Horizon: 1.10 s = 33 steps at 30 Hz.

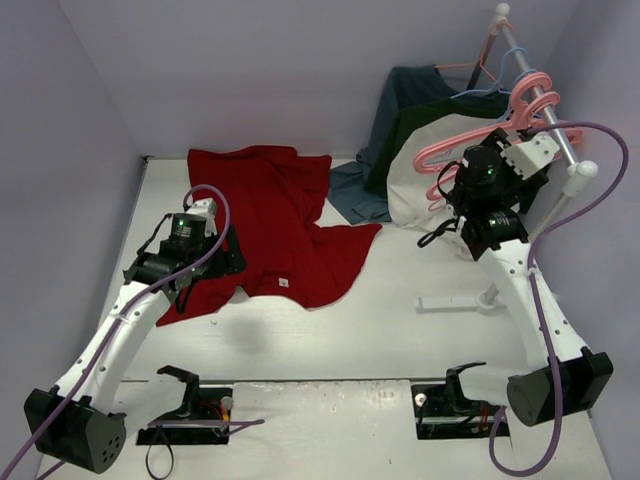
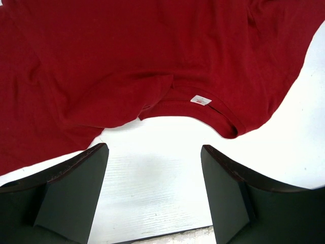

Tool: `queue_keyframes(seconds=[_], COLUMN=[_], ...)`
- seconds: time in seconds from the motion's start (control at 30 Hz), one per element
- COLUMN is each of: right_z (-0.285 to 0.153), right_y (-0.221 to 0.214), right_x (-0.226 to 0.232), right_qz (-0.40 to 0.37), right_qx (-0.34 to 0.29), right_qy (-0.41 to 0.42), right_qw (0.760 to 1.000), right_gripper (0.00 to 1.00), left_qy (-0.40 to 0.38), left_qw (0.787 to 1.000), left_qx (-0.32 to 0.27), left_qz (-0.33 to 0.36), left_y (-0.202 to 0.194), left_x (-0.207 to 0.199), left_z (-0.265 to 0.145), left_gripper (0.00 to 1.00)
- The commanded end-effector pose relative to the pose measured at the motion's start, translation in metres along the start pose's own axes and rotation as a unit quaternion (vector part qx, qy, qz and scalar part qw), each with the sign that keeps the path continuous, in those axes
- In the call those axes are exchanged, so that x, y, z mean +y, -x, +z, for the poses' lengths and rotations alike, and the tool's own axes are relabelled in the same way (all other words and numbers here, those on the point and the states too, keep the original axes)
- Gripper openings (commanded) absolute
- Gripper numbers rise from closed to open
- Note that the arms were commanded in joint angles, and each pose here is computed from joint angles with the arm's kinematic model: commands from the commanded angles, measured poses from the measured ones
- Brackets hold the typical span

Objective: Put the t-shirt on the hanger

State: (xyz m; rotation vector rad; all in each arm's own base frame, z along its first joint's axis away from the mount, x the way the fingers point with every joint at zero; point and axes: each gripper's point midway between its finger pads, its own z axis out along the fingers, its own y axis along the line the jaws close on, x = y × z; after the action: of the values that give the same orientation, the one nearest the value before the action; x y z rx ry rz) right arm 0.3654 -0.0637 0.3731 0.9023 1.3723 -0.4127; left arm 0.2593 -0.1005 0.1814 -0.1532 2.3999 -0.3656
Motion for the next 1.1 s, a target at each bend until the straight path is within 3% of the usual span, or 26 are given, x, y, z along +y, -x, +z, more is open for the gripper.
queue_keyframes(seconds=[0.0, 0.53, 0.83, 1.0, 1.07], right_z=[0.011, 0.033, 0.044, 0.046, 0.043], right_y=[0.01, -0.02, -0.031, -0.032, -0.026], right_x=[0.009, 0.013, 0.013, 0.016, 0.017], right_qz=[0.041, 0.008, -0.007, -0.009, -0.016], right_qx=[-0.008, 0.016, 0.021, 0.022, 0.018], right_qy=[0.001, -0.007, -0.018, -0.015, -0.012], right_qw=[0.999, 1.0, 1.0, 1.0, 1.0], right_gripper=[0.69, 0.58, 0.58, 0.39, 0.2], left_qy=[-0.03, -0.028, -0.021, -0.021, -0.019], left_qw=[0.999, 0.999, 0.999, 0.999, 0.999], left_qx=[-0.031, -0.036, -0.029, -0.028, -0.028], left_qz=[0.007, 0.007, 0.013, 0.015, 0.016], left_y=[0.017, 0.015, 0.015, 0.017, 0.018], left_x=[-0.015, -0.013, -0.011, -0.011, -0.011], left_z=[-0.015, -0.017, -0.011, -0.01, -0.009], left_gripper=[0.7, 0.7, 0.7, 0.7, 0.7])
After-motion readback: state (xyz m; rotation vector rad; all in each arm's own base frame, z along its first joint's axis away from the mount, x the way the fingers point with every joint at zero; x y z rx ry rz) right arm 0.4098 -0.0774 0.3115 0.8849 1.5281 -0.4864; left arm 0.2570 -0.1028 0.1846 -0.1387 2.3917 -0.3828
